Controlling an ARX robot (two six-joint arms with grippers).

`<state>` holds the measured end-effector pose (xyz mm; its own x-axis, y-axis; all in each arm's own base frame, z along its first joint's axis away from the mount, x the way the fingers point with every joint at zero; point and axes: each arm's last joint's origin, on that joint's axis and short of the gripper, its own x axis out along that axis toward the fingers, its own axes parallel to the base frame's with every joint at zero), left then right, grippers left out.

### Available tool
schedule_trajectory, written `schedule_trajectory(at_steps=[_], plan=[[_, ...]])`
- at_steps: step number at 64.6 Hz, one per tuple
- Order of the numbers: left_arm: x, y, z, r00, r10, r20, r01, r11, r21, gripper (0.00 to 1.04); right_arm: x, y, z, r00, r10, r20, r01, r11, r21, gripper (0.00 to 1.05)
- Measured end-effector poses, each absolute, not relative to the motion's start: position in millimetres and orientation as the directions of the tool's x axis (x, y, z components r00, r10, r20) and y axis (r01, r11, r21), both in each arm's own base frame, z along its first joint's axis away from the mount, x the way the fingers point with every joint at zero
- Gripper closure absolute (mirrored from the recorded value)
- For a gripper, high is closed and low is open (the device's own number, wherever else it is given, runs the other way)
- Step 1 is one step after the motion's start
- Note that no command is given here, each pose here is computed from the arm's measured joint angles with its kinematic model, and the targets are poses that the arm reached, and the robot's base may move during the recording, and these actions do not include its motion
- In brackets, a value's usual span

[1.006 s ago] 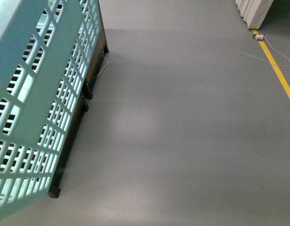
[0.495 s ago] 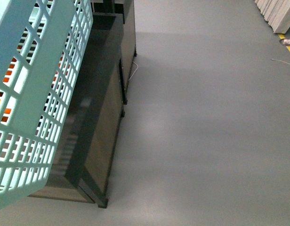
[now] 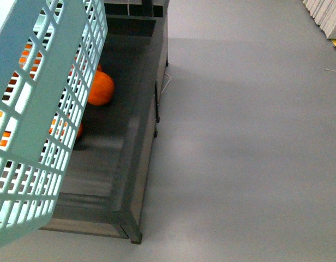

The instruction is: Pick lemon and mango into basket

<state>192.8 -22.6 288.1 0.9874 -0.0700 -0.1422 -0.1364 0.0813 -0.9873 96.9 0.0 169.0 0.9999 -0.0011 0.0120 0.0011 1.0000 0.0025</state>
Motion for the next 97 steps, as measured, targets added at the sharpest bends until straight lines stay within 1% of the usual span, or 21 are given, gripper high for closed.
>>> schedule_trajectory(at_steps=[97], plan=[[192.8, -22.6, 288.3, 0.987, -0.070, -0.142, -0.136, 0.082, -0.987, 1.00, 96.9, 0.0, 169.0, 1.000, 0.000, 0.012, 0.000, 1.000, 0.003, 0.09]])
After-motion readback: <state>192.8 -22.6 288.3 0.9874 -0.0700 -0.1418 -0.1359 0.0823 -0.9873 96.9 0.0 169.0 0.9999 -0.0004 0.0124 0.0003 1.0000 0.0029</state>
